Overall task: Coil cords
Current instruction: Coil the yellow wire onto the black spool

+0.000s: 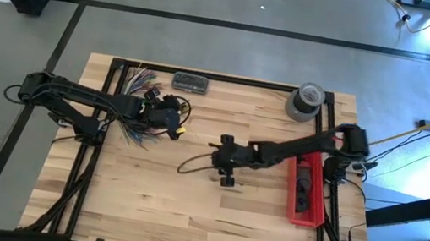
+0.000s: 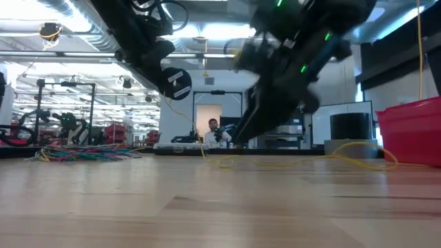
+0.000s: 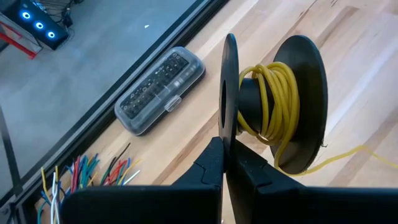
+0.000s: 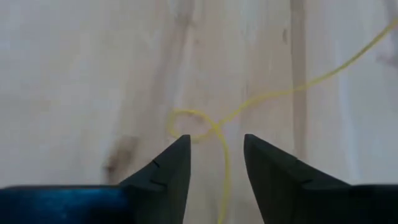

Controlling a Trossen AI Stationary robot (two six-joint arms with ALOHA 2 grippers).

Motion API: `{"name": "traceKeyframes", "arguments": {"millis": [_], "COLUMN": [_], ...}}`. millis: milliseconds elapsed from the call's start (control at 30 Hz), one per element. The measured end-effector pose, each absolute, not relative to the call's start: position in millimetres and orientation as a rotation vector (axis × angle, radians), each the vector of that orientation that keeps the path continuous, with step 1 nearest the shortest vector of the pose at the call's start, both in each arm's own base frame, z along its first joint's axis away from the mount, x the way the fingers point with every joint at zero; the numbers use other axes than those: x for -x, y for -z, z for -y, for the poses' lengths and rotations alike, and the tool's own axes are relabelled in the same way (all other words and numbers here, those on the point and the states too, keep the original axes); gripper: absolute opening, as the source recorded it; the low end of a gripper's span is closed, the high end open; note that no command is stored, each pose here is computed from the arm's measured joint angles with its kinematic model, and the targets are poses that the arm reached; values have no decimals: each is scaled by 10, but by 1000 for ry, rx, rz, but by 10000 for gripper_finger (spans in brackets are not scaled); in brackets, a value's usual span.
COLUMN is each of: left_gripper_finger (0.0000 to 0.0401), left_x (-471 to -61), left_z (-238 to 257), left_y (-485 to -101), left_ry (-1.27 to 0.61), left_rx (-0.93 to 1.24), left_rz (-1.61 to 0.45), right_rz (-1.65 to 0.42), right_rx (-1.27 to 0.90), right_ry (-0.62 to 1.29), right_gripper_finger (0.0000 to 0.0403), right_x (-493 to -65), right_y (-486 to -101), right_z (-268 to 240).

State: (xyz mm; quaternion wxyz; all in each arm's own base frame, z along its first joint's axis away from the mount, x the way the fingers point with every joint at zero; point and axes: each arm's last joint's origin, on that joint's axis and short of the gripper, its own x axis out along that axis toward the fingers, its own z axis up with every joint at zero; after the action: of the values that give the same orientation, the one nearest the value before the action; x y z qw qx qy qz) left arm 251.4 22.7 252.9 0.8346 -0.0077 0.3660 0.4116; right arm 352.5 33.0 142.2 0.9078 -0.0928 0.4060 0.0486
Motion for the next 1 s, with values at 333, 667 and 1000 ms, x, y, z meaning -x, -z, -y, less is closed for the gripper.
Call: {"name": "traceKeyframes", "arguments": {"millis": [333,667,1000], "left_gripper_finger": [0,0,0], "left_x": [-2509,-2447,-2349], "left_z": [-227,-227,-304], "left_y": [-2525,-2490,-2449], "left_ry": [-871,-892,-979], "left_rx": [10,10,71], "left_rz": [-784,-843,-897], "right_rz": [-897,-1007,-1220], "right_rx": [168,252,358], "right_ry": [-128,-252,-220], "right_gripper_finger": [96,7,15], "right_x": [-3592,-3285,-2818], "right_y": [-1122,-1459,-1438], "right_z": [-143,-613,-1261]}}
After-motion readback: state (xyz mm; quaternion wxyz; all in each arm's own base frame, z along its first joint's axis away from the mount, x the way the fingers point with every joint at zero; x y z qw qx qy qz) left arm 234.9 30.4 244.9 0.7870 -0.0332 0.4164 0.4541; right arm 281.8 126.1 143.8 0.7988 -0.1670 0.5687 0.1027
